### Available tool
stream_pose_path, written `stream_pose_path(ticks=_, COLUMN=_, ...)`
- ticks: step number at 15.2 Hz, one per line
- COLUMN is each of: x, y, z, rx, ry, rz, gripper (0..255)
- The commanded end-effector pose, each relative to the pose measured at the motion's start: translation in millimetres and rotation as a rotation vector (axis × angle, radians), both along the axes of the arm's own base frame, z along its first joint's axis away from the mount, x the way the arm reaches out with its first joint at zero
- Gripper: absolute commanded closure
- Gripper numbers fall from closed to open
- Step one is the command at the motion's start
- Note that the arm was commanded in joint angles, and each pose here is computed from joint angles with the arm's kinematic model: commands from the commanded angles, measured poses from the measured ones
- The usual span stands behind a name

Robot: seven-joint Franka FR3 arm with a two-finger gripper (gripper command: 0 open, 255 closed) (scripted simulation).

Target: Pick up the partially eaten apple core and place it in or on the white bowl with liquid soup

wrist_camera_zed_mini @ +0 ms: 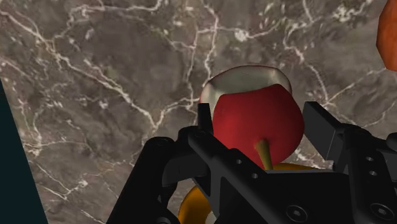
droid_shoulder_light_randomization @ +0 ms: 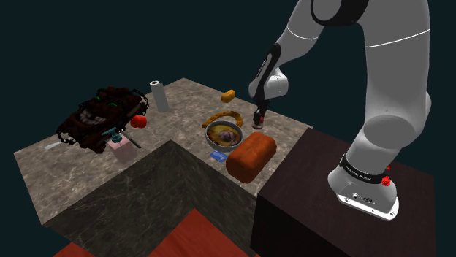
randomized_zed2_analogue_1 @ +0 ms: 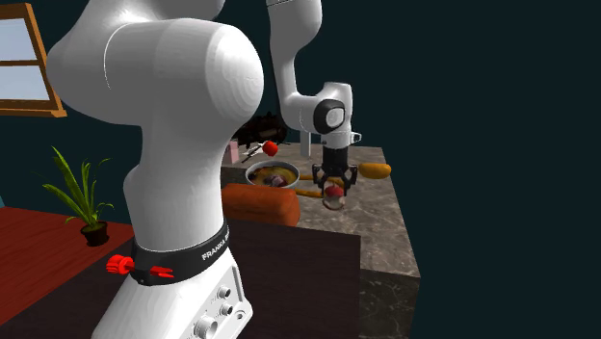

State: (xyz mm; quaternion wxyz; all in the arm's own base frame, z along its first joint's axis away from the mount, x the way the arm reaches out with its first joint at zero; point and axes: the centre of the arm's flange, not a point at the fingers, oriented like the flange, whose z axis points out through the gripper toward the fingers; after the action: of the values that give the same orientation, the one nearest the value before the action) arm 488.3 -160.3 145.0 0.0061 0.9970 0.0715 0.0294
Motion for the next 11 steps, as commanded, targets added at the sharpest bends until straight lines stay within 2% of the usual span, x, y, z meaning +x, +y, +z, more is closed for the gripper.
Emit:
stream_pose_path(ticks=1, x=0, y=0, z=11, rx=0.000, ry=0.000, rz=0.000, gripper=255)
stream_pose_path(ticks=11, x=0, y=0, z=64, rx=0.000, ry=0.000, rz=0.000, gripper=255)
